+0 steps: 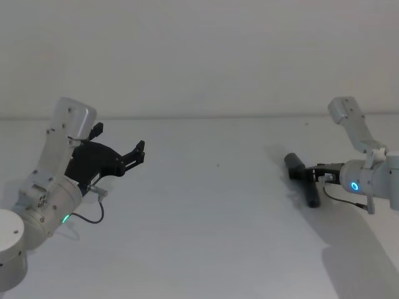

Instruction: Use both hands to pick up one end of the pipe from the table, align the ends, and insert them.

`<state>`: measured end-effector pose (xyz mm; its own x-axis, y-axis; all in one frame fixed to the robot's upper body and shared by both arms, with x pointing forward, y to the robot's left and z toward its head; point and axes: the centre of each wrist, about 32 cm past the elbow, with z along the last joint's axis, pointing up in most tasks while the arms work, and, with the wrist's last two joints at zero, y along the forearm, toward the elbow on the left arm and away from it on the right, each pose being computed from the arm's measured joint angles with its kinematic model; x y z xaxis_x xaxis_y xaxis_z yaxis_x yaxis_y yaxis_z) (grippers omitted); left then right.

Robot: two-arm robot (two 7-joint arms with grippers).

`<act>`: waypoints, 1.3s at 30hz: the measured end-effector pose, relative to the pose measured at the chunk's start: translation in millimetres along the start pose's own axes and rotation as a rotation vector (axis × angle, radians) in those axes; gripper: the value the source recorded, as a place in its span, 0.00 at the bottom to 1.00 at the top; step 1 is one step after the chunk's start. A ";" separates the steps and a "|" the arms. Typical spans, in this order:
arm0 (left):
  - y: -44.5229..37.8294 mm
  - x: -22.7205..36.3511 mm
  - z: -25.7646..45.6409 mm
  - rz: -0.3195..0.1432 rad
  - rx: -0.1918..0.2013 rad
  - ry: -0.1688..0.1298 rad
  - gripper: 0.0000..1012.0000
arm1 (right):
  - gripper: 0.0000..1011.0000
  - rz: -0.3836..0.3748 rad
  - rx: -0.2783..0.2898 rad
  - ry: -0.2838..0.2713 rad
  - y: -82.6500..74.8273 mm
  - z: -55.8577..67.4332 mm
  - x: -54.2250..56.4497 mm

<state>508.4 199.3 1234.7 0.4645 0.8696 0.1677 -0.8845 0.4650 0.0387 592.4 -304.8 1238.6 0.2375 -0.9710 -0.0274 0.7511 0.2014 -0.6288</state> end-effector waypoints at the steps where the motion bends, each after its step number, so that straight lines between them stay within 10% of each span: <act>1: 0.0 0.0 0.0 0.000 0.000 0.000 0.99 | 0.83 0.000 0.000 0.000 0.0 -0.1 0.1; 20: 0.0 0.0 0.0 0.000 0.000 0.000 0.99 | 0.30 -0.004 -0.002 0.001 0.8 -1.0 1.0; 39: 0.0 0.0 0.0 0.000 0.000 0.000 0.99 | 0.28 0.000 -0.004 0.002 1.5 -1.4 0.4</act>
<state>508.5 199.3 1234.7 0.4646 0.8695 0.1675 -0.8844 0.4651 0.0386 592.7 -305.0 1236.5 0.2365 -0.9712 -0.0288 0.7485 0.2010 -0.6319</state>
